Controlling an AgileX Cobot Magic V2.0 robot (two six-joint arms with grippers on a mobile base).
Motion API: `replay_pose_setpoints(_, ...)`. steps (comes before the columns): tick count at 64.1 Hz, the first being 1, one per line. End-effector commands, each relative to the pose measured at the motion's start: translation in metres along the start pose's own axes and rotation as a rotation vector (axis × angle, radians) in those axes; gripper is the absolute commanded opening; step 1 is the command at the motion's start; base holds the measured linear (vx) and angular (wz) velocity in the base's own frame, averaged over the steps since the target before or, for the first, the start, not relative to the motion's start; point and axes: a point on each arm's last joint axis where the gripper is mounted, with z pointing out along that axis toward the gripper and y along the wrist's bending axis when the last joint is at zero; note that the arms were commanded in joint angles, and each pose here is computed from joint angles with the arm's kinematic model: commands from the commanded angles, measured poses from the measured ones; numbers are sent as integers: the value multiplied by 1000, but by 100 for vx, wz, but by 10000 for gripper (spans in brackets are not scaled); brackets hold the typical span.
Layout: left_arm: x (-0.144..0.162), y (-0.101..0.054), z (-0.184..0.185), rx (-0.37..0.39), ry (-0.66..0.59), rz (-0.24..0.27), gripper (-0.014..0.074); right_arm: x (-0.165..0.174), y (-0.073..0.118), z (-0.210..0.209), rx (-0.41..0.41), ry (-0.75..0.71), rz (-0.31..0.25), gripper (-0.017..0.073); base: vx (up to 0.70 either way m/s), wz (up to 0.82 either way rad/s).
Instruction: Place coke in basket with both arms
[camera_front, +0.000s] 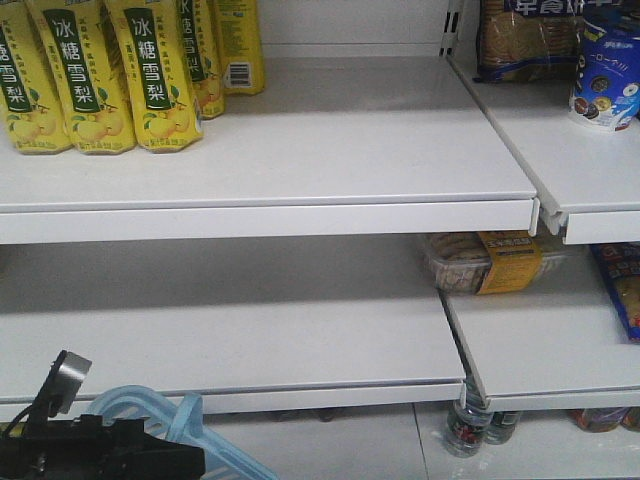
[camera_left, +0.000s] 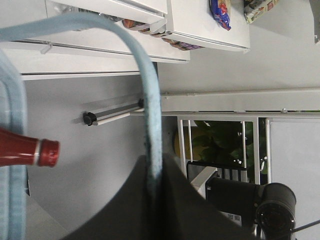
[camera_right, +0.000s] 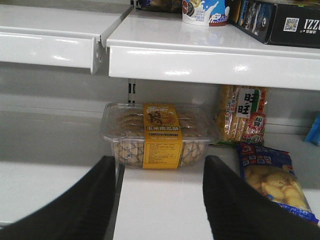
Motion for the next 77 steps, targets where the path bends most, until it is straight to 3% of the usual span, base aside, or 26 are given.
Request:
replay_pose_setpoints(1, -7, -20, -3, 149, -45, -3, -6, -16, -3, -2, 29, -103, 1, 312, 0, 0)
replay_pose_setpoints(12, -7, -20, -3, 149, -45, -3, -6, -15, -3, -2, 24, -88, 8, -17, 0, 0)
replay_pose_setpoints(55, -7, -20, -3, 148, -43, -3, -6, -15, -2, -2, 22, -89, 17, -9, 0, 0)
replay_pose_setpoints(65, 0, -13, -3, 109, -47, -19, -6, -15, -2, -2, 22, -89, 17, -9, 0, 0)
replay_pose_setpoints(71, 7, -17, -8, 124, -40, 17, -6, -15, -2, -2, 22, -89, 17, -9, 0, 0)
replay_pose_setpoints(77, 12, -29, -16, 162, -75, 88, -6, -15, -2, -2, 22, -89, 17, -9, 0, 0)
